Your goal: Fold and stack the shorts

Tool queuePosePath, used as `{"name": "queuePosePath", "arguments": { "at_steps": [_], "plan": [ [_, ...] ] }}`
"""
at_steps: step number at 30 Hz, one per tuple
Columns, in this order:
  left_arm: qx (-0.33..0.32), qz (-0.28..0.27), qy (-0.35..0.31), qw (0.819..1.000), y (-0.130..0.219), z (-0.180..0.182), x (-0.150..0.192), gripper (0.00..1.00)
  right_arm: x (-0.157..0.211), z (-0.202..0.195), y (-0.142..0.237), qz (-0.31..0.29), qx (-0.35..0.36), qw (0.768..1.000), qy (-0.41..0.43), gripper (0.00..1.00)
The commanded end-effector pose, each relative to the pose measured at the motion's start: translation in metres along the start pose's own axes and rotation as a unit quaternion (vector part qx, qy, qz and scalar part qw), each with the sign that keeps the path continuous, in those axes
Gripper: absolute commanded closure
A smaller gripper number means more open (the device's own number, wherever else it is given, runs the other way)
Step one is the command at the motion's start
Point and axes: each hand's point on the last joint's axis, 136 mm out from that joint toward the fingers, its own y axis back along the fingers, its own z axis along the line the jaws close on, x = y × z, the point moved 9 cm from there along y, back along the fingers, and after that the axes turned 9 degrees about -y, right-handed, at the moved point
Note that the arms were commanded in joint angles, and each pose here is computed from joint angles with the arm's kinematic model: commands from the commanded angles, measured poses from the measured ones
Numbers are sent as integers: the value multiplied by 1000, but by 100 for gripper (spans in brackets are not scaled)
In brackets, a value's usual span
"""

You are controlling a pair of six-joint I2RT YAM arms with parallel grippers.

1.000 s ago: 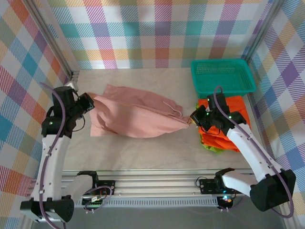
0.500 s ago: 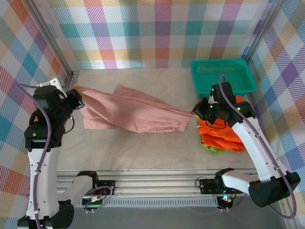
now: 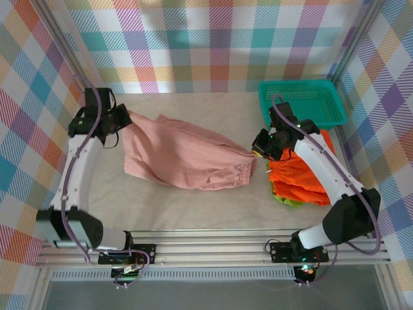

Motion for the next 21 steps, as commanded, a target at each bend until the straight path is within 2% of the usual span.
{"name": "queuePosePath", "arguments": {
  "at_steps": [1, 5, 7, 9, 12, 14, 15, 16, 17, 19, 21],
  "plan": [
    [22, -39, -1, 999, -15, -8, -31, 100, -15, 9, -5, -19, 4, 1000, 13, 99],
    [29, -14, 6, 999, -65, -15, -46, 100, -33, 10, -23, -20, 21, 1000, 0, 95],
    [33, 2, 12, 999, -94, -18, -52, 98, -45, 11, -32, -23, 26, 999, -5, 82],
    [44, 21, 22, 999, -122, -21, -57, 82, -59, 12, -36, -30, 35, 999, -12, 59],
    [76, 50, 25, 996, -145, -26, -71, 47, -71, 20, -29, -20, 41, 999, -14, 43],
    [87, 46, 11, 995, -134, -32, -84, 38, -67, 27, -16, -17, 19, 1000, -6, 33],
    [92, 35, 5, 995, -122, -35, -90, 26, -62, 30, -10, -12, -1, 1000, -6, 29],
    [104, 22, 2, 994, -108, -38, -94, 8, -55, 33, -5, -10, -22, 1000, -4, 25],
    [119, 18, 3, 993, -98, -41, -94, 0, -49, 35, -3, -10, -39, 999, 0, 22],
    [158, 14, 9, 987, -80, -49, -88, 0, -29, 42, -7, 10, -71, 997, 12, 15],
    [171, 31, 19, 985, -79, -54, -69, 0, -11, 48, -22, 49, -94, 994, 19, 14]
  ]
}}
